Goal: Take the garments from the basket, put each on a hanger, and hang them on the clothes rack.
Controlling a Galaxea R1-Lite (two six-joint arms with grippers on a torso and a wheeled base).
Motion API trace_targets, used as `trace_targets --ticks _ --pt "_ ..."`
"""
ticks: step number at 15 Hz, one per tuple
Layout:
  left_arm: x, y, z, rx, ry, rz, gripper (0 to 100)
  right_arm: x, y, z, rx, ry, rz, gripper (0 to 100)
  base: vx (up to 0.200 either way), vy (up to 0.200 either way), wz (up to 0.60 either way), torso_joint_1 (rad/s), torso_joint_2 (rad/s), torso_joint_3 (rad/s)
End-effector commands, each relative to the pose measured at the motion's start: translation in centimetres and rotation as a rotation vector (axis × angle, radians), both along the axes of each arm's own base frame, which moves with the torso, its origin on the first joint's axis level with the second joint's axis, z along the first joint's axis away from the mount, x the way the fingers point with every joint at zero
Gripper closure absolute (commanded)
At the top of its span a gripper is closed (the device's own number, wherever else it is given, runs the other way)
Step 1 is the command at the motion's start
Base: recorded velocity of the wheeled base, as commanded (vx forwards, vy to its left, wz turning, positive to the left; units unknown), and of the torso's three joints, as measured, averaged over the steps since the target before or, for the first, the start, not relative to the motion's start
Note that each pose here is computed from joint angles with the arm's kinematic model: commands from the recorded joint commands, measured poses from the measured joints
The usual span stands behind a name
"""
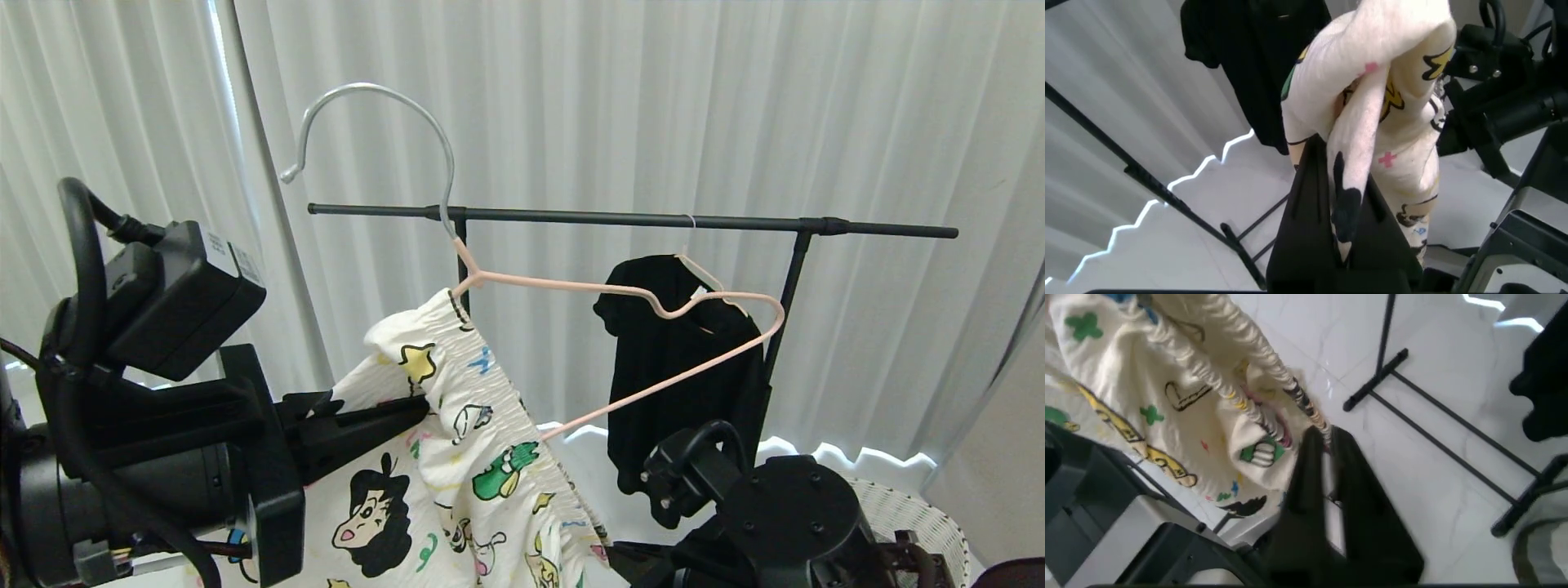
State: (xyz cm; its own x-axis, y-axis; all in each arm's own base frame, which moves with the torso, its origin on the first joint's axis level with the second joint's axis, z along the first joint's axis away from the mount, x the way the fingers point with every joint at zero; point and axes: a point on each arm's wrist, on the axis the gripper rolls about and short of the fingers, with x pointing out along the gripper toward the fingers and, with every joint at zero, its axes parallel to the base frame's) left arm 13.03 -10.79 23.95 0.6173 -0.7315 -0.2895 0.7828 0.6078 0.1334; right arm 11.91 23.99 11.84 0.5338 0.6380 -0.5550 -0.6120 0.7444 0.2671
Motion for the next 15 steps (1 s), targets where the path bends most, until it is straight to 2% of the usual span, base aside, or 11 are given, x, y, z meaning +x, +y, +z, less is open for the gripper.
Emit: trace_targets --ticks 1,6,8,12,15 --pt "-0.2 0.2 0.1 -0.005 -0.006 0.001 100 0.4 -1.0 0.3 0.004 -0.003 -0.03 100 0.0 0.0 0.0 0.0 0.0 0.0" --pt "-1.4 1.2 -1.6 0.02 0.016 0.006 100 3.0 -7.1 1.8 -0.056 -0.075 -0.194 100 0.0 0.0 0.0 0.0 0.0 0.0" --pt "-1.6 1.4 -2.6 0.051 0.034 0.003 100 3.8 -9.3 2.6 -0.086 -0.104 -0.255 100 0.0 0.0 0.0 0.0 0.0 0.0" --pt "-1.6 1.4 -4.0 0.101 0.055 -0.009 100 4.3 -11.3 3.6 -0.087 -0.139 -0.277 100 0.0 0.0 0.0 0.0 0.0 0.0" --pt "-1.6 1.4 -5.0 0.154 0.065 -0.019 100 4.2 -11.6 3.9 -0.079 -0.153 -0.272 100 0.0 0.0 0.0 0.0 0.0 0.0"
